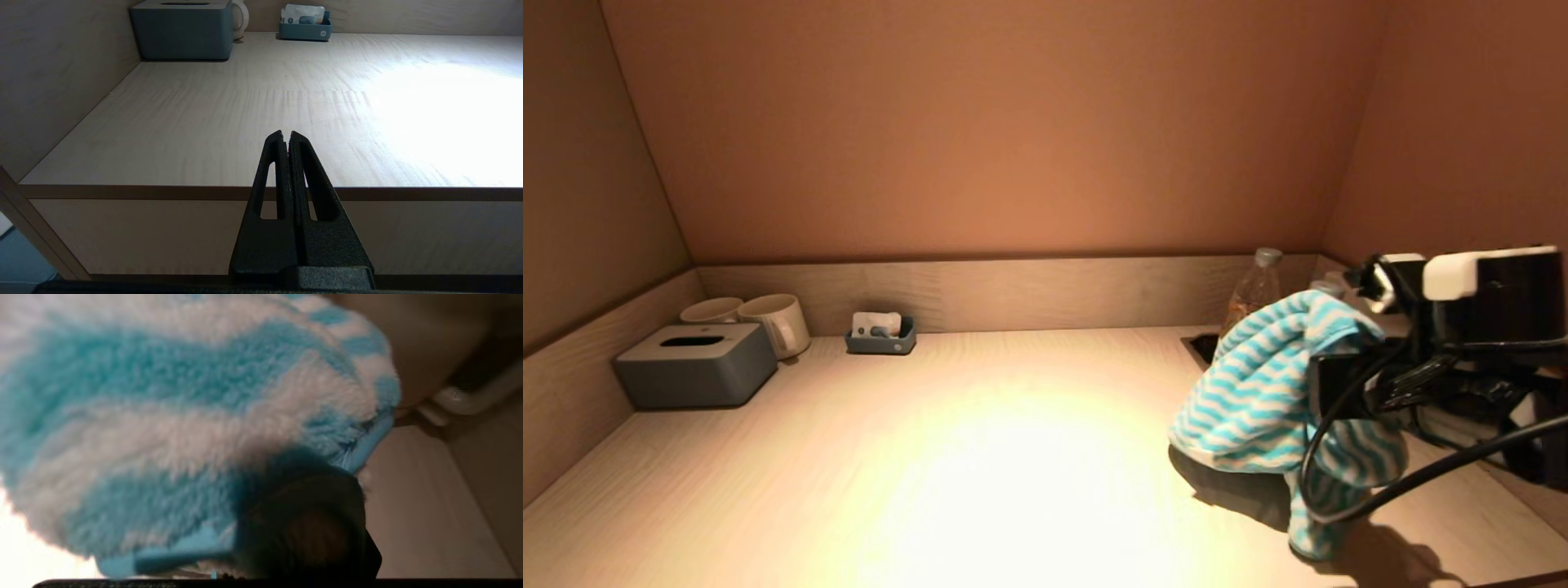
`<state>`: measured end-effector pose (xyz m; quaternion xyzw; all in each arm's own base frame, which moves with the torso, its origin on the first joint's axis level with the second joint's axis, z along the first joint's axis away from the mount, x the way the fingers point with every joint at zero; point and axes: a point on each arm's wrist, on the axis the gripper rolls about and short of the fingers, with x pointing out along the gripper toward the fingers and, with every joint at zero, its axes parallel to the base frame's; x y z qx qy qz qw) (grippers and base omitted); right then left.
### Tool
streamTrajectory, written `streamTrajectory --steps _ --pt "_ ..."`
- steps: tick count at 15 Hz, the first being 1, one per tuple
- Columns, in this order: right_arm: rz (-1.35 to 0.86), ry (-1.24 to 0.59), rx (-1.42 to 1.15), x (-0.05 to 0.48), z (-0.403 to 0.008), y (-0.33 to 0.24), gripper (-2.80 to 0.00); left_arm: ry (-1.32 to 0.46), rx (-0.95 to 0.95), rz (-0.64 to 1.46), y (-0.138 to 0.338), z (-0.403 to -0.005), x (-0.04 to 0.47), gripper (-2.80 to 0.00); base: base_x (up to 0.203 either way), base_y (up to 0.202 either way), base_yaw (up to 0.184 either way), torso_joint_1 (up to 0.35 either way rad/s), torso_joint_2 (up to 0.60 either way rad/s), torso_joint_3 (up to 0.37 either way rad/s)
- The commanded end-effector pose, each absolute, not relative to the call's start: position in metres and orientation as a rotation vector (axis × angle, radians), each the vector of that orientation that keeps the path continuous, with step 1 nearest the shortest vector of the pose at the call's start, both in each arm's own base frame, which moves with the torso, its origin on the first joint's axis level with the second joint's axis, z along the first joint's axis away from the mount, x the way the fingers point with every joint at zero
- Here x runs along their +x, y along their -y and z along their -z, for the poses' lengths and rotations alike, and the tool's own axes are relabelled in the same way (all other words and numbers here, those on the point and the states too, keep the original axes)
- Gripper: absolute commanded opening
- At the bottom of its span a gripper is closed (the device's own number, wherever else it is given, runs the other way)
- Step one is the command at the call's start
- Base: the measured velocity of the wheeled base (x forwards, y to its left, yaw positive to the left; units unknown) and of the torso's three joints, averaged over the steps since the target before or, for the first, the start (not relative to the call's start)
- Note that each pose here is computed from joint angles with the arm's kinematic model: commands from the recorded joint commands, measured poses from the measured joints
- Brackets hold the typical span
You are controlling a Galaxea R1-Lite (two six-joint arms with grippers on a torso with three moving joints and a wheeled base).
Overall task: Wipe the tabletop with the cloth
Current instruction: Place the tablecloth
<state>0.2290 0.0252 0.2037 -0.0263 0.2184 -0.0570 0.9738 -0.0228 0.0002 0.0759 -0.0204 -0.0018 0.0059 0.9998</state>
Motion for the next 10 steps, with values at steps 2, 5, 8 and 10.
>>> streamTrajectory --steps 2,5,8,10 --pt "0.293 -0.299 -0.008 0.221 -0.226 0.016 -2.8 0.005 -0.041 -0.012 0.0 -0.076 -0.023 -2.8 0.0 0.0 0.0 0.0 0.0 0.0" --pt "0.412 -0.243 0.002 0.221 -0.232 0.045 -2.8 0.005 -0.041 -0.012 0.0 -0.076 -0.023 -2.8 0.0 0.0 0.0 0.0 0.0 0.0" --pt "0.46 -0.278 0.018 0.233 -0.224 0.067 -2.8 0.005 -0.041 -0.012 0.0 -0.076 -0.023 -2.8 0.0 0.0 0.0 0.0 0.0 0.0" --pt "0.473 -0.323 0.028 0.249 -0.213 0.078 -2.8 0.005 -0.041 -0.012 0.0 -0.076 -0.023 -2.8 0.0 0.0 0.0 0.0 0.0 0.0"
